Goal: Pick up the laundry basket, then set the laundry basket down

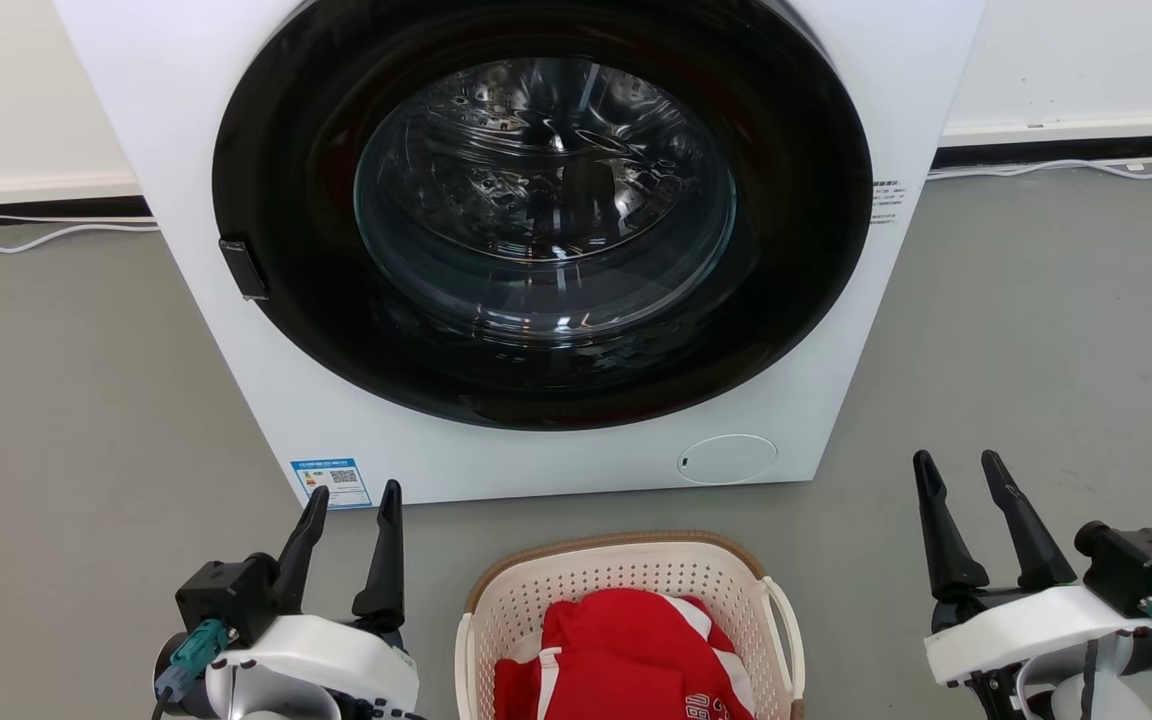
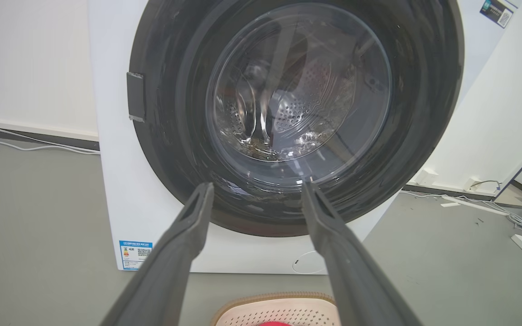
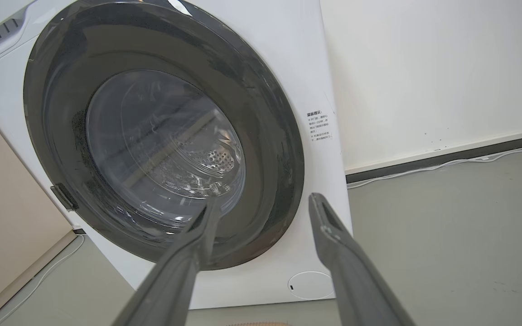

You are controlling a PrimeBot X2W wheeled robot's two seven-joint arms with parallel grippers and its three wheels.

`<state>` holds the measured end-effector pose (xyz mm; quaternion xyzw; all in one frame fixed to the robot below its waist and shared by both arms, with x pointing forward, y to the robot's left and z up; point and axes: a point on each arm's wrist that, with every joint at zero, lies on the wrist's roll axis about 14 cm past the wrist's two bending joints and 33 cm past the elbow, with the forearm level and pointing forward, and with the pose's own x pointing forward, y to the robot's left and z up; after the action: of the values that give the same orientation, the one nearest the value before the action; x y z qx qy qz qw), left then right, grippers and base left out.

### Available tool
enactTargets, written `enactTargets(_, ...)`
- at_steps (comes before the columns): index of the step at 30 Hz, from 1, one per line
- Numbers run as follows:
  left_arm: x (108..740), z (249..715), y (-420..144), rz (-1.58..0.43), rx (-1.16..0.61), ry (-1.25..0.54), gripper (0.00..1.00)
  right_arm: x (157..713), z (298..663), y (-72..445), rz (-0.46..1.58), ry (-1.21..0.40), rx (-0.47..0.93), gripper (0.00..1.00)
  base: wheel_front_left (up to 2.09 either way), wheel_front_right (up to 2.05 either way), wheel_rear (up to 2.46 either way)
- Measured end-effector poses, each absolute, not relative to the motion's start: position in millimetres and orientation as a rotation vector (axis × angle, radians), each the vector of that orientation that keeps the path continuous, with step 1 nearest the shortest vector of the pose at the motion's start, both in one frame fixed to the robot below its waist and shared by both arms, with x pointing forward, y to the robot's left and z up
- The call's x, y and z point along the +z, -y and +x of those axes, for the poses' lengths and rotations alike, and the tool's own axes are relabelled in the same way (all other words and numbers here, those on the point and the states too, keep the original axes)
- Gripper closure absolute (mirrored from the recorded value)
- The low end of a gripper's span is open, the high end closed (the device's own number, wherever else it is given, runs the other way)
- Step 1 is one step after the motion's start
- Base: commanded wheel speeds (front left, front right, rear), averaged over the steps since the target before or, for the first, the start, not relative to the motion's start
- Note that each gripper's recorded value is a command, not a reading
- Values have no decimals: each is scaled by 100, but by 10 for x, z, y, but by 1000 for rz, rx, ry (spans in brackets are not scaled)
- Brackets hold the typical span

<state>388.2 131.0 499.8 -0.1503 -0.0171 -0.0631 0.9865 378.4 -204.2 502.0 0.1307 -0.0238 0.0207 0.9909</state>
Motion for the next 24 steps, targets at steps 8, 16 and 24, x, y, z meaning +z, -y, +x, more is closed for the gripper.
enactTargets(8,4883,3857,-1290,-312,-125,-2,100,4913,3746,2046,269,16,32,100,0,0,0)
enactTargets(16,4635,3737,-1332,-359,-93,-88,100,4696,3632,2023,335,-50,7,100,0,0,0)
enactTargets(24,4612,3739,-1392,-443,-62,-107,100,4676,3642,2034,415,-65,-12,100,0,0,0)
